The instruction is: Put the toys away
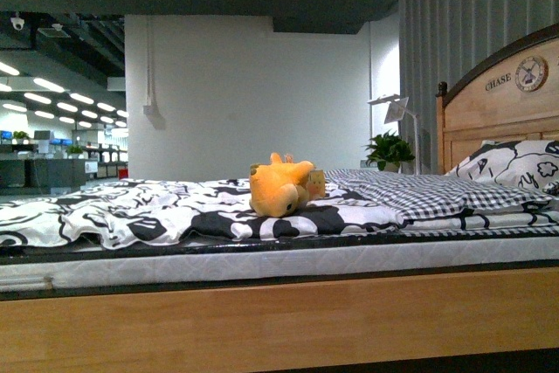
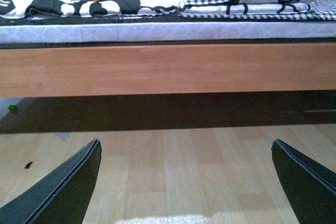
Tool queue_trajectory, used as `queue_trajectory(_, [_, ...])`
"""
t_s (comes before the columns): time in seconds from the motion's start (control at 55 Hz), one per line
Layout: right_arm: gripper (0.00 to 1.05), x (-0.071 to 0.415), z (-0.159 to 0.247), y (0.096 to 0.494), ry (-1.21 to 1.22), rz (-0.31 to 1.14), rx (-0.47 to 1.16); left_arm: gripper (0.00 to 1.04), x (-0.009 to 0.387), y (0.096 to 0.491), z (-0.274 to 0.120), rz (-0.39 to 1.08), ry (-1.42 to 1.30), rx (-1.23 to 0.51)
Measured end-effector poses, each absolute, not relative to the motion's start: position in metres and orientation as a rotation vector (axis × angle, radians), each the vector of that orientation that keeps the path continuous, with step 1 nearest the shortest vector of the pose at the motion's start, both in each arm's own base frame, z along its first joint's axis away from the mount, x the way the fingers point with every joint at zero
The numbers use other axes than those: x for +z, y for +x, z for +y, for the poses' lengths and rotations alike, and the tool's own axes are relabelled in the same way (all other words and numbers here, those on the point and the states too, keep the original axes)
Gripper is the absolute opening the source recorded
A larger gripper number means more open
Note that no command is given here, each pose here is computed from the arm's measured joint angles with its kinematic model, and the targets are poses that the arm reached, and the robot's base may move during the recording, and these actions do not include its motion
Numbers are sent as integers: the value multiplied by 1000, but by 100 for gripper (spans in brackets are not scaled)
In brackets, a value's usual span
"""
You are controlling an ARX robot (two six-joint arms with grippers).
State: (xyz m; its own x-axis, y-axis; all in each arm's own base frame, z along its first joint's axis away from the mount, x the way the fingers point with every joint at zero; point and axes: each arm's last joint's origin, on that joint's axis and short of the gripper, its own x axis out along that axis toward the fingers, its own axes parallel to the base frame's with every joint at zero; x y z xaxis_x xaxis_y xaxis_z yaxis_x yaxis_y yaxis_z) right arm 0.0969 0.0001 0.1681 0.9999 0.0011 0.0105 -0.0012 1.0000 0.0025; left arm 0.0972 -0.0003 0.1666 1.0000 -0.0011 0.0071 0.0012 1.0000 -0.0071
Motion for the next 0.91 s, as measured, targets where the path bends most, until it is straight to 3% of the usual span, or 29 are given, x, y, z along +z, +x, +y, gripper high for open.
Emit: queue_trajectory(0.909, [98,168,0,97,2,-10,2,98,167,97,0,-7,-7,-1])
